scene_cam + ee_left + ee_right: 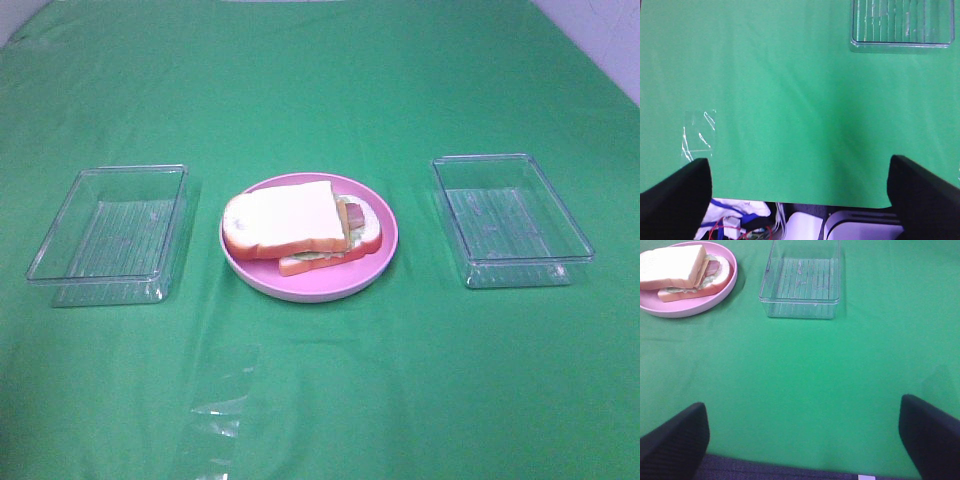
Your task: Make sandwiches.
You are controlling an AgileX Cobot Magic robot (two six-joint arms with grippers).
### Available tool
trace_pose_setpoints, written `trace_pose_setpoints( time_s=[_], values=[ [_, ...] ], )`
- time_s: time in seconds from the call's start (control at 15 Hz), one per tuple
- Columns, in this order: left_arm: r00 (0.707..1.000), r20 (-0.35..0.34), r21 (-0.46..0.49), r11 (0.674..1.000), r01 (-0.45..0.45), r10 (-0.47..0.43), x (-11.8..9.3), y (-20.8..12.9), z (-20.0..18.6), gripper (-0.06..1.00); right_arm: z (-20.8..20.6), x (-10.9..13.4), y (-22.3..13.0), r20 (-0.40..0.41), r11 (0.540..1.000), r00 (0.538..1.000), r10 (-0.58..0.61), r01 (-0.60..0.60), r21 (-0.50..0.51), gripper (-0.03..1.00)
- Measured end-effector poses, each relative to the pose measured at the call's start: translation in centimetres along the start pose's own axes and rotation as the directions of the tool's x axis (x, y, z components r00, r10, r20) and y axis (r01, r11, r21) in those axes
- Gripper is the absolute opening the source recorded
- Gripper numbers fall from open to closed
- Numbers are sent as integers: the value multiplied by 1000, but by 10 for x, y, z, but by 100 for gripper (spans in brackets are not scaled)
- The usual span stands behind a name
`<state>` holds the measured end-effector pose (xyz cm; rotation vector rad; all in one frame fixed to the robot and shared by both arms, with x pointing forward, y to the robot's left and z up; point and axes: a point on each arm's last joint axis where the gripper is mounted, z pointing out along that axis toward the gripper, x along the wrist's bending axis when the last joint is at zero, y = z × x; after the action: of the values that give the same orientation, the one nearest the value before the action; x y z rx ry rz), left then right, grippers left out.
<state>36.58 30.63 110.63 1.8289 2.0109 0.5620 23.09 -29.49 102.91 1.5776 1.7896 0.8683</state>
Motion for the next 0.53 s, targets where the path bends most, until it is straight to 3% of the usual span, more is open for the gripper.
trace_pose_setpoints(
  time_s=[0.27,0.53],
  values=[
    [1000,28,-193,981,12,-7,5,-61,-26,87,0,0,0,0,1000,1000,0,0,0,98],
    [996,63,-381,924,-36,65,5,-113,-30,87,0,0,0,0,1000,1000,0,0,0,98]
  ],
)
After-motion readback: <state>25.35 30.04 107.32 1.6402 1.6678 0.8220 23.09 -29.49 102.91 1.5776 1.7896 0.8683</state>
